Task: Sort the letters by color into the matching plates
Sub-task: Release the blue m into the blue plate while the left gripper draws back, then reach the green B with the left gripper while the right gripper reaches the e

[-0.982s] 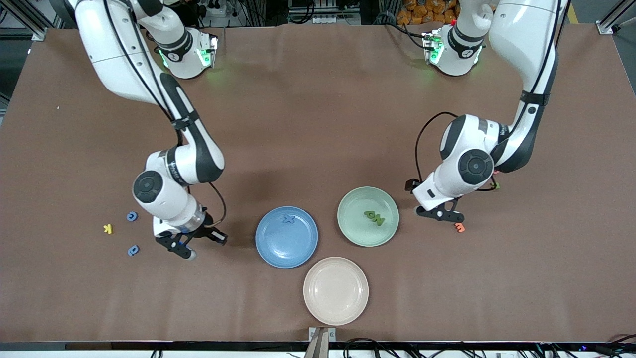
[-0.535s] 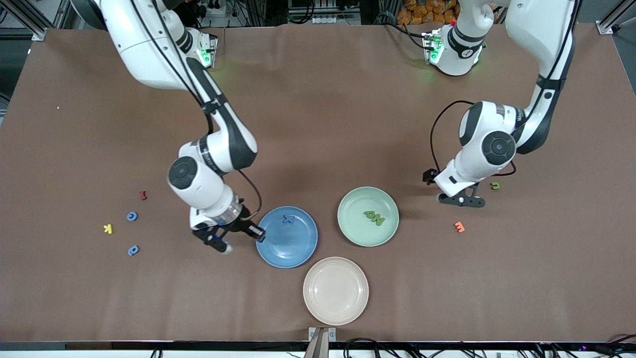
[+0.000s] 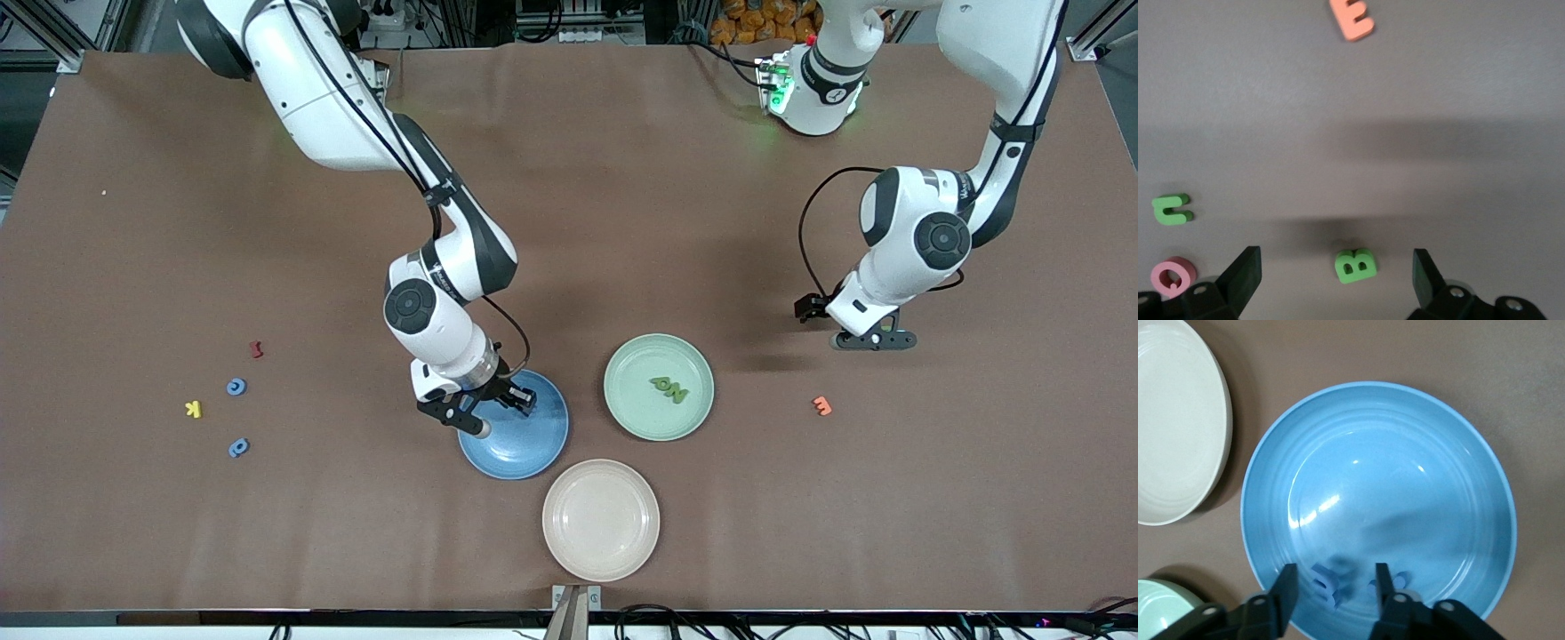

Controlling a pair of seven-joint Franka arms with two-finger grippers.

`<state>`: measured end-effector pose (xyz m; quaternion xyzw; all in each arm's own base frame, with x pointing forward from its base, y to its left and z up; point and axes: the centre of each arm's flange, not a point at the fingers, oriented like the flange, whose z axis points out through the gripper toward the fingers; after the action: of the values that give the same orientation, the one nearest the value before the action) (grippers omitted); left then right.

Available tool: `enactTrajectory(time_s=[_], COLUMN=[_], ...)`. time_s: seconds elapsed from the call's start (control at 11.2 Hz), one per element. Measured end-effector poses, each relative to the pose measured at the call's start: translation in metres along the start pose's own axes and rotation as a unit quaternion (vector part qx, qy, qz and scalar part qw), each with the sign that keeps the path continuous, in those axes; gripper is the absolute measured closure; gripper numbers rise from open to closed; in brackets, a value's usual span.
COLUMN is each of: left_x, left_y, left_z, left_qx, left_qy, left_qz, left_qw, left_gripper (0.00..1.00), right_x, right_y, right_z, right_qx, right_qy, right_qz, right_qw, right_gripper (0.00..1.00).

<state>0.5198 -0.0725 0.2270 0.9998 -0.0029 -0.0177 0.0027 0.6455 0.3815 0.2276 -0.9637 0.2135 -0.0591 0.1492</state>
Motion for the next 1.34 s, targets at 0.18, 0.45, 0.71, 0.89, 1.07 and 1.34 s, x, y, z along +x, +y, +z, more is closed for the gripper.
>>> enactTrajectory(time_s=[0.18, 0.45, 0.71, 0.89, 1.07, 1.34], left_x=[-0.008, -0.01, -0.018, -0.022, -0.029, -0.041], left_y=[-0.006, -0.006, -0.006, -0.005, -0.003, 0.007], left_z=[0.009, 0.011, 0.019, 0.027, 0.038, 0.048], left_qx=[-0.001, 0.0, 0.002, 0.001, -0.001, -0.002], left_qy=[0.001, -0.001, -0.012, -0.008, -0.001, -0.006], left_qz=[-0.029, -0.071, -0.093, -0.106, -0.117, -0.122], left_qw=[1.0, 0.997, 0.996, 0.994, 0.993, 0.993], left_gripper=[0.0, 0.0, 0.0, 0.03, 0.04, 0.15], right_x=[0.006, 0.039, 0.103, 0.139, 0.164, 0.192], right_y=[0.001, 0.02, 0.085, 0.128, 0.173, 0.254], right_z=[-0.003, -0.015, -0.046, -0.078, -0.101, -0.113], right_qx=[-0.002, -0.009, -0.051, -0.073, -0.09, -0.138], right_qy=[0.008, 0.018, -0.012, -0.03, -0.037, -0.041], right_qz=[-0.021, -0.046, -0.083, -0.088, -0.098, -0.109], right_qw=[1.0, 0.999, 0.995, 0.993, 0.99, 0.984], right_gripper=[0.22, 0.0, 0.0, 0.0, 0.0, 0.0])
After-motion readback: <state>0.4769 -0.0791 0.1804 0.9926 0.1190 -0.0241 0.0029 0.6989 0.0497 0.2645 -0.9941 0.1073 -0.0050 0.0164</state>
